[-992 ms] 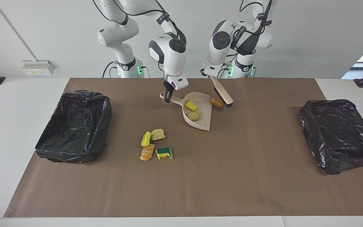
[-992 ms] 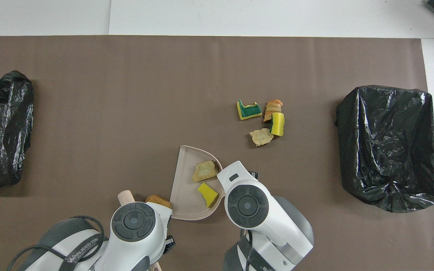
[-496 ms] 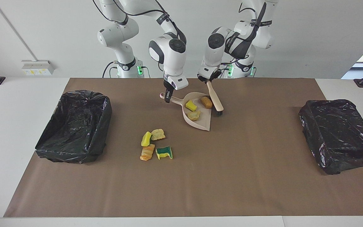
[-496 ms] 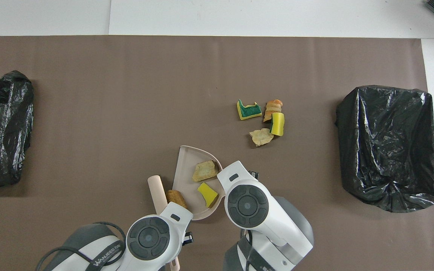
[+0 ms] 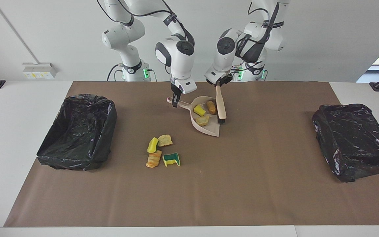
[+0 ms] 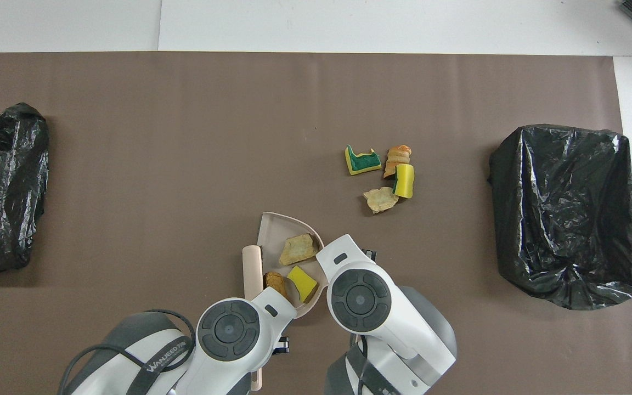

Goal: Sweep and dump trash in bin
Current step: 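Sweep the bread and sponges into the dustpan with the left gripper's brush, then carry the loaded dustpan with the right gripper over the nearby trash bag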

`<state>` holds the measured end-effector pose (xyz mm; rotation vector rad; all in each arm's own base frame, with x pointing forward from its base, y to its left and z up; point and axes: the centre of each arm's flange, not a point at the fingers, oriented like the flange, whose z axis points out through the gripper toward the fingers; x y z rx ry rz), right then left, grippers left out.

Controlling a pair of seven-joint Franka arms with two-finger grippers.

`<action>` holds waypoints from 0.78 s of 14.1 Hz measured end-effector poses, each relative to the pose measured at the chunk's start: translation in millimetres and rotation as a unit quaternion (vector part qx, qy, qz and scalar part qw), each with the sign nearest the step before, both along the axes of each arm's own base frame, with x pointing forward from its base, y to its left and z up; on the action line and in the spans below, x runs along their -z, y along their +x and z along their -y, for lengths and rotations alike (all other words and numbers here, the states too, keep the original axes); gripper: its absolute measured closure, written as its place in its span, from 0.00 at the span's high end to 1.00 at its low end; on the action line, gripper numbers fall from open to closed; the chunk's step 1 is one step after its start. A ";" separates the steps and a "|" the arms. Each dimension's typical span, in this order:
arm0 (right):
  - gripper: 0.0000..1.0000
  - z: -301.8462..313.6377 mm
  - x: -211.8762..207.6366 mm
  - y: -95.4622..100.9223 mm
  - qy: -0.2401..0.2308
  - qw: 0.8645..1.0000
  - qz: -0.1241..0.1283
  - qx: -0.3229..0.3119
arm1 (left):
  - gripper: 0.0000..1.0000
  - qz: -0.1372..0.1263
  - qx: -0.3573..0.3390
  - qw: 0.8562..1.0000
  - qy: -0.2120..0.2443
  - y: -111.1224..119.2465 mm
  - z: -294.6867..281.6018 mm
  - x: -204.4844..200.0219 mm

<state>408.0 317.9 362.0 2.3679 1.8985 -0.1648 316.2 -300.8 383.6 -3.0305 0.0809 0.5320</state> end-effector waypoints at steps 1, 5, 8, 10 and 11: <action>0.32 0.0 0.0 0.0 0.000 1.000 0.000 0.000 | 0.26 -0.005 -0.002 1.000 -0.001 4.6 -8.7 -9.4; 0.32 0.4 -0.4 0.8 0.000 1.000 0.000 0.001 | 0.26 -0.001 0.006 1.000 -0.004 1.3 -27.7 -37.7; 0.32 6.7 -6.0 8.5 0.004 1.000 0.006 0.012 | 0.26 0.006 0.016 1.000 -0.003 -18.8 -36.7 -50.7; 0.32 21.4 -17.4 21.0 0.011 0.999 0.015 0.031 | 0.26 0.015 0.017 1.000 0.008 -43.8 -38.0 -49.1; 0.32 29.5 -25.5 26.5 0.015 0.999 0.021 0.040 | 0.26 0.022 0.016 1.000 0.016 -56.2 -35.8 -48.6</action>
